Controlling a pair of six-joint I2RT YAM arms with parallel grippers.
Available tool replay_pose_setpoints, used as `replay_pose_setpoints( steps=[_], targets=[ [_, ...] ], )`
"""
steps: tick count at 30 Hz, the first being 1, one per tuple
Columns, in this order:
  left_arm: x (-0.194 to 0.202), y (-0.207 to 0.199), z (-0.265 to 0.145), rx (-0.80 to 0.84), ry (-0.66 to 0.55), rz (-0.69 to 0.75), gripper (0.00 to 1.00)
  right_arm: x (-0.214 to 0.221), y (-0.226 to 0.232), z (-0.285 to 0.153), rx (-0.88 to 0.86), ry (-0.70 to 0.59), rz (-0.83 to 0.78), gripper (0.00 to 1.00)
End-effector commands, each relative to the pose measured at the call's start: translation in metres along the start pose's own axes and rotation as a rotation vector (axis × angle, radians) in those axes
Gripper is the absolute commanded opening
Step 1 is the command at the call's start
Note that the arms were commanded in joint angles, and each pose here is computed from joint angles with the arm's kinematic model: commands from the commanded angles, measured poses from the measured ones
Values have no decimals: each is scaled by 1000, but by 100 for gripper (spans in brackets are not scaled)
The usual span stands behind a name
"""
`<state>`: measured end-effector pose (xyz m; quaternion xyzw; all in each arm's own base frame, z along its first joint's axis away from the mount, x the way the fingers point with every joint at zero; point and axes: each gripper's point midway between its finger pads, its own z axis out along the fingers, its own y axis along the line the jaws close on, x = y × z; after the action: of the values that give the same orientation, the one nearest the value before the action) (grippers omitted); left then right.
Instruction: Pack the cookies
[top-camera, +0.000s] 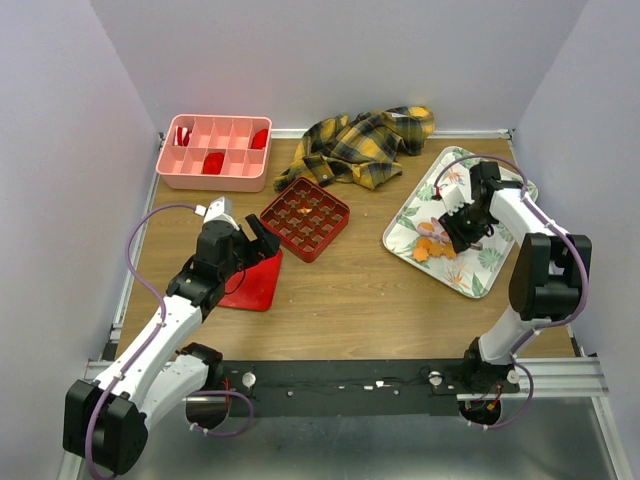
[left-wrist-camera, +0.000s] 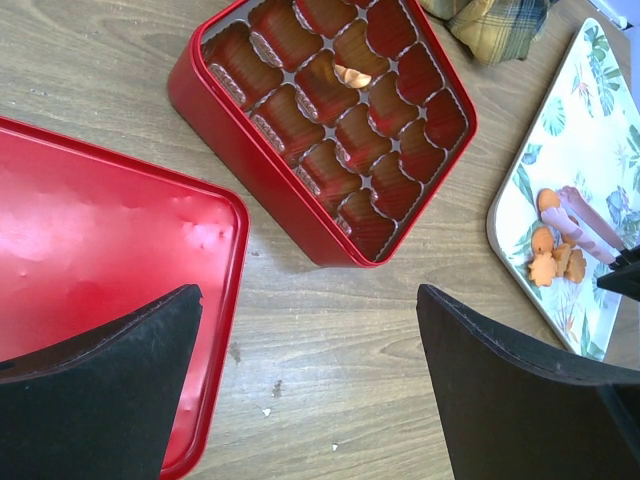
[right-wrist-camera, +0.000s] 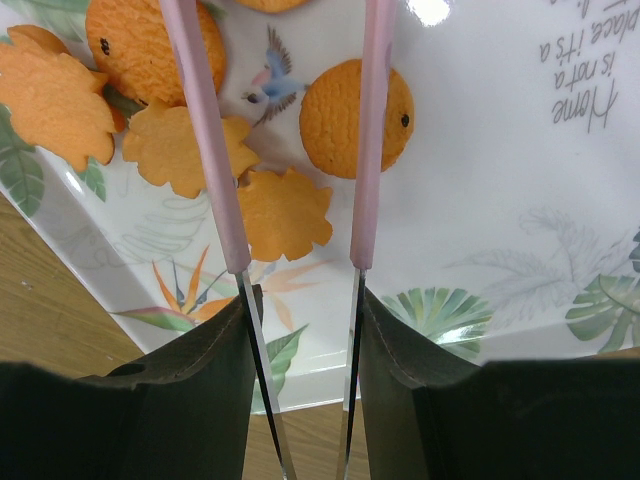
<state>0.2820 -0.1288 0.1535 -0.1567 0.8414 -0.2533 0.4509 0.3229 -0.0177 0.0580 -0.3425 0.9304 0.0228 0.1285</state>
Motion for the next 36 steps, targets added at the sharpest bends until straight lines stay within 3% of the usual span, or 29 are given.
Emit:
replay_pose_setpoints(
  steps=[1,18,23,36],
  targets=[
    [-4,-6,2,30,-7,7,99,-1,-7,-7,55,-8,-27,48],
    [-3,-2,-2,20,-12,6,99,-17,-6,-9,69,-44,-56,39],
    [-3,-2,-2,19,-13,4,99,-28,-8,-21,90,-98,-67,32],
    [-5,-2,-3,19,-17,5,99,-66,10,-47,69,-229,-145,28]
  ],
)
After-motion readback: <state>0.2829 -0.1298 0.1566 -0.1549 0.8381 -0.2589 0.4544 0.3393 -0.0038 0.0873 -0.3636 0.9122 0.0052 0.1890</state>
